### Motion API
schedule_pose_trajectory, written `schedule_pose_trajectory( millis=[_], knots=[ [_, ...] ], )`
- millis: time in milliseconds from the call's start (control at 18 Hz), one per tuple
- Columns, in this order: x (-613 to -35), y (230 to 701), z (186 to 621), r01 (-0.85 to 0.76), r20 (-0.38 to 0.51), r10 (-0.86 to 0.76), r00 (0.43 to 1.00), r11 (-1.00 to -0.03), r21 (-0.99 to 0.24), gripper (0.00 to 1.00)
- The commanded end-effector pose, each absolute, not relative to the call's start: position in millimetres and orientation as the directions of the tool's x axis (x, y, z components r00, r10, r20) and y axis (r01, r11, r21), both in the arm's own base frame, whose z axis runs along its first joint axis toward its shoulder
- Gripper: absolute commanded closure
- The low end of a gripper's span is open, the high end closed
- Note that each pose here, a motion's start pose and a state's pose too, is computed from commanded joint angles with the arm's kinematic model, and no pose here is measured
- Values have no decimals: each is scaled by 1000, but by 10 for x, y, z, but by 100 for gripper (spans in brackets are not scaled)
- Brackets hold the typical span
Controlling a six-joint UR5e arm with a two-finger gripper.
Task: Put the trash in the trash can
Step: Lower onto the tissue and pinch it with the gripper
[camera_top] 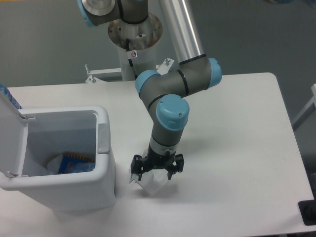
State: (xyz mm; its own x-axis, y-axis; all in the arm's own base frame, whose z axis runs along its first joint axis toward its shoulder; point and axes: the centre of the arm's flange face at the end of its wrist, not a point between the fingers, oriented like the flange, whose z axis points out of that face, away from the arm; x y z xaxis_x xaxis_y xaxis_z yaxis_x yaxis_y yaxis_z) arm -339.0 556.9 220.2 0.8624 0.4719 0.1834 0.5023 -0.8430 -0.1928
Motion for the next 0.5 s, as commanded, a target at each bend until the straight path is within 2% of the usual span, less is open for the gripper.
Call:
schedule_pose_trajectory(
  millis=[222,333,444,500],
  knots=[
    [-3341,5544,2138,507,185,477,859,-844,-178,3],
    [-3340,5545,2138,507,187,477,859,-843,-178,14],
    [-3337,5540,2141,508,186,478,858,-843,-177,50],
    [-3337,5540,2141,507,185,477,859,-844,-178,62]
  ],
)
